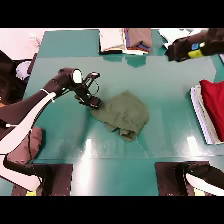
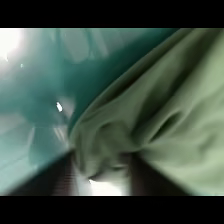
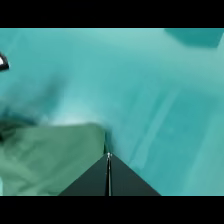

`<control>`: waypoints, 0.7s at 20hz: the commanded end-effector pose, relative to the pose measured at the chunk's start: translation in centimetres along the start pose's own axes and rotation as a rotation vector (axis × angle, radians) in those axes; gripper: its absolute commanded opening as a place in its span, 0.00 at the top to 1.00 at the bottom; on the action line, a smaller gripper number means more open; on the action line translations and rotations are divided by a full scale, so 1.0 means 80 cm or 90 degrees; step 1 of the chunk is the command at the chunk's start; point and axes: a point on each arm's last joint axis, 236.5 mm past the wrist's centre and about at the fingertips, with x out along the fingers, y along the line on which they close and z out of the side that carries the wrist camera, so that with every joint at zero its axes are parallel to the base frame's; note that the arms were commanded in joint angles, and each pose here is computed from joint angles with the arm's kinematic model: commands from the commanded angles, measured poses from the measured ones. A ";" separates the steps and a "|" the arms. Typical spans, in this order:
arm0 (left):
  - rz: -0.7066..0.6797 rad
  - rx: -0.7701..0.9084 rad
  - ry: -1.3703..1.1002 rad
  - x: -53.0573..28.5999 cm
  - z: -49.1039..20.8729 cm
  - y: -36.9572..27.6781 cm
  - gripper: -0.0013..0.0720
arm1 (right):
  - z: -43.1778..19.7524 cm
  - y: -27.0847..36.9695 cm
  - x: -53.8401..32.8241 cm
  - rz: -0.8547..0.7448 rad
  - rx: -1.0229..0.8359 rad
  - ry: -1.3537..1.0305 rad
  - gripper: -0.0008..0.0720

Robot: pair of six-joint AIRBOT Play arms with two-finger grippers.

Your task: Fold the shirts.

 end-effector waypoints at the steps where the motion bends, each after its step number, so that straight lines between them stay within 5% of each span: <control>1: -0.008 -0.002 -0.012 0.010 0.008 0.001 0.95 | -0.037 -0.007 0.033 -0.004 0.010 0.056 0.96; 7: 0.043 0.046 -0.083 -0.049 0.035 0.010 0.94 | -0.176 -0.063 0.100 -0.046 0.125 0.245 0.96; 8: 0.042 0.047 -0.092 -0.054 0.038 0.008 0.94 | -0.203 -0.066 0.112 -0.039 0.149 0.278 0.82; 9: 0.042 0.048 -0.096 -0.056 0.039 0.008 0.94 | -0.230 -0.062 0.126 -0.020 0.181 0.310 0.36; 10: 0.042 0.048 -0.095 -0.055 0.039 0.008 0.94 | -0.251 -0.054 0.139 0.002 0.211 0.338 0.21; 14: 0.042 0.047 -0.094 -0.054 0.039 0.008 0.94 | -0.285 -0.015 0.198 0.080 0.281 0.378 0.21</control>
